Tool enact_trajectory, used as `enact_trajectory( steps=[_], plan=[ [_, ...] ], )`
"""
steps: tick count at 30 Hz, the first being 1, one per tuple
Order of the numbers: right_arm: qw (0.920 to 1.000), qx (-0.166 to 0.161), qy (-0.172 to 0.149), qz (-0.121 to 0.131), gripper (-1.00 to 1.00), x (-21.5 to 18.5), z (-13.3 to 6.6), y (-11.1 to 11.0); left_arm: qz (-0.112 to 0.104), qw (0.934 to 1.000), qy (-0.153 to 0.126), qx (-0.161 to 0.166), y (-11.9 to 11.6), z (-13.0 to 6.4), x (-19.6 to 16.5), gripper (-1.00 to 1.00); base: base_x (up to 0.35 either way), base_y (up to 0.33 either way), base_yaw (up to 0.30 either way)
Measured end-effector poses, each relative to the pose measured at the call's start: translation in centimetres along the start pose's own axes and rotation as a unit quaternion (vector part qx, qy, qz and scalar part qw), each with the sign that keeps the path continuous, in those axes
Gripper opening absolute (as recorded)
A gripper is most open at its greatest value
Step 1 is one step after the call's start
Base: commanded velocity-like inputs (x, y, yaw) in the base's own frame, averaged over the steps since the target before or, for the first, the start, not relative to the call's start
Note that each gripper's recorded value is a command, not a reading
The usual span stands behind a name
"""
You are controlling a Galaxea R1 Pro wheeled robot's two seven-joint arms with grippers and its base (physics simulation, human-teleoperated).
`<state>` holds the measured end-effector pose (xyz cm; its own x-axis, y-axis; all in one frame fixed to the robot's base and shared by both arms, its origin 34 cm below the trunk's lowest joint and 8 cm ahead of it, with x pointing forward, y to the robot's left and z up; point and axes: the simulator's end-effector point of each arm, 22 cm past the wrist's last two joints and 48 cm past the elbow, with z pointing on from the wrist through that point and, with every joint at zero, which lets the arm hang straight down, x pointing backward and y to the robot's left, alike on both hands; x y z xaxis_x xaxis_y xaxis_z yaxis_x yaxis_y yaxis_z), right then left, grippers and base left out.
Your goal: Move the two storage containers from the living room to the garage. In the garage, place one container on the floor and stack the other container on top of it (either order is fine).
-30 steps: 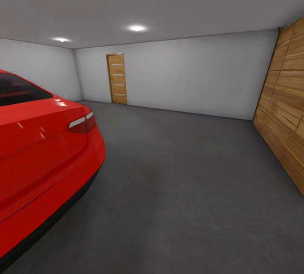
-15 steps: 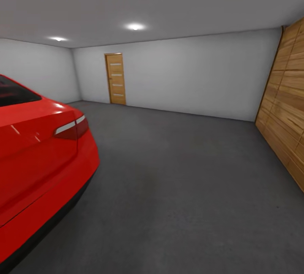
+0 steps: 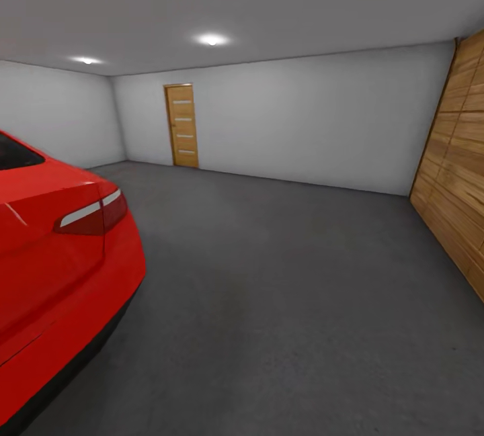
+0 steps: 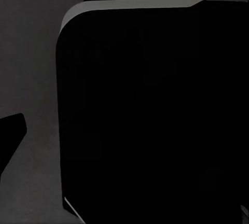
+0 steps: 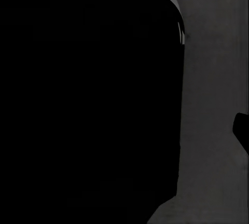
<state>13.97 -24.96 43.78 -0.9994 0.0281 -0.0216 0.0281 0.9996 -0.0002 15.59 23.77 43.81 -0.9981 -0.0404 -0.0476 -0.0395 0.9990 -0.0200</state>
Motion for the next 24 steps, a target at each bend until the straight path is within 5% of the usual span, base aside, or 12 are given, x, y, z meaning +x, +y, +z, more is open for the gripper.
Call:
enact_trajectory(
  steps=[24],
  plan=[
    [1.0, 0.003, 0.0, -0.002, 1.0, -0.01, 0.0, -0.43, -0.019, 0.9998, -0.002, -0.001, 0.15, 0.0, -0.07, 1.0, 0.325, -0.079, 0.0]
  ],
)
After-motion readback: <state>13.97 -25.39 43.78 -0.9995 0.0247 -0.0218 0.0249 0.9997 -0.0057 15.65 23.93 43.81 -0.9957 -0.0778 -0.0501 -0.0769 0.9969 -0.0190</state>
